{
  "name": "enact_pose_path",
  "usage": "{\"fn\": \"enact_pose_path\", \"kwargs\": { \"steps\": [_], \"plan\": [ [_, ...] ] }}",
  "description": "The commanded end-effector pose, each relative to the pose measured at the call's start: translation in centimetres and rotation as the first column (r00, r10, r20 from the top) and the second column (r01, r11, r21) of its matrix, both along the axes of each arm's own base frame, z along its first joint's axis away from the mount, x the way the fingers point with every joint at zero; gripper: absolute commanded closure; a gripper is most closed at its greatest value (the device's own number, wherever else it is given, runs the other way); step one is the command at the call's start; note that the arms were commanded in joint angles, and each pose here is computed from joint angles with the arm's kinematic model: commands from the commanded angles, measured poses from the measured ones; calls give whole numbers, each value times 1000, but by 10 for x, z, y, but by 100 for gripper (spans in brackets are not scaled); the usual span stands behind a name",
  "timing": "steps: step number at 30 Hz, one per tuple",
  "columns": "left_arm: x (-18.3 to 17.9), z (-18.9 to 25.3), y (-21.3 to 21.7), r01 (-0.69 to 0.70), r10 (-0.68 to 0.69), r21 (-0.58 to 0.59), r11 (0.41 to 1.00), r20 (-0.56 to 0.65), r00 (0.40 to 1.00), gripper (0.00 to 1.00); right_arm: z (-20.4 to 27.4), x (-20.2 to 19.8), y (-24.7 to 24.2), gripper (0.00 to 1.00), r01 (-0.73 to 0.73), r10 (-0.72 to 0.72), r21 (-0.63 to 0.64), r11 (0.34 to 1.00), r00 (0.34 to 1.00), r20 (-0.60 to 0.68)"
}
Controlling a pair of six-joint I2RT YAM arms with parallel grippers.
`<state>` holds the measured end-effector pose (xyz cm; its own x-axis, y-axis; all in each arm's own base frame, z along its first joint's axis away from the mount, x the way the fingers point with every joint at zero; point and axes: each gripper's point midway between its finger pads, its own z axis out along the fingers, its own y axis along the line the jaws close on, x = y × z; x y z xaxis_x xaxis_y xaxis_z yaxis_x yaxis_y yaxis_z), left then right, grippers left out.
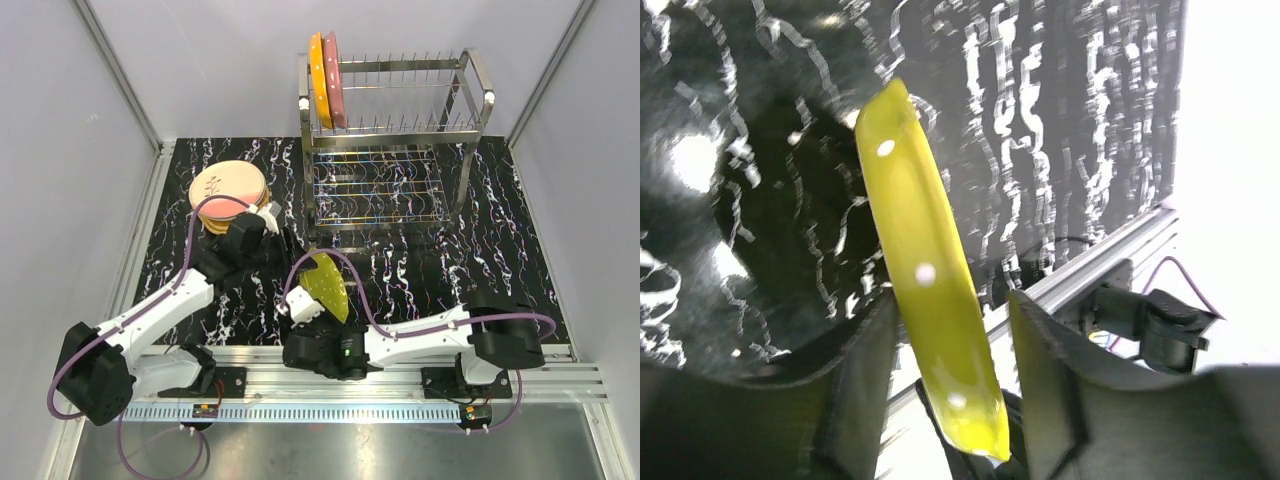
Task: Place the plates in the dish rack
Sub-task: Pass the plate from the left arm to the right
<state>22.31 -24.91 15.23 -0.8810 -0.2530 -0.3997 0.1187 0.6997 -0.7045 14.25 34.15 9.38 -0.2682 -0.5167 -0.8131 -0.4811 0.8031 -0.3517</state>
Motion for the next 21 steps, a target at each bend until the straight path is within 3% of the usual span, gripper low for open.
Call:
{"fn": "enact_pose_path", "kwargs": {
  "steps": [1,5,9,16,21],
  "plan": [
    [11,35,-16,45,-37,-87,995,90,995,47,31,2,6,80,13,-15,123,992,1000,13],
    [11,35,-19,59,-51,-93,994,89,995,45,39,-3,7,87,3,-5,154,988,1000,13],
    [13,37,-21,70,-62,-85,994,98,993,36,49,-2,3,90,11,-15,186,982,1000,18],
    [33,45,-13,40,-34,-28,999,166,986,3,57,-7,-3,92,-14,20,284,959,1000,-15],
    [49,64,-14,34,-26,-36,999,198,980,1,58,-11,-7,94,-18,35,335,942,998,-43]
  ]
}}
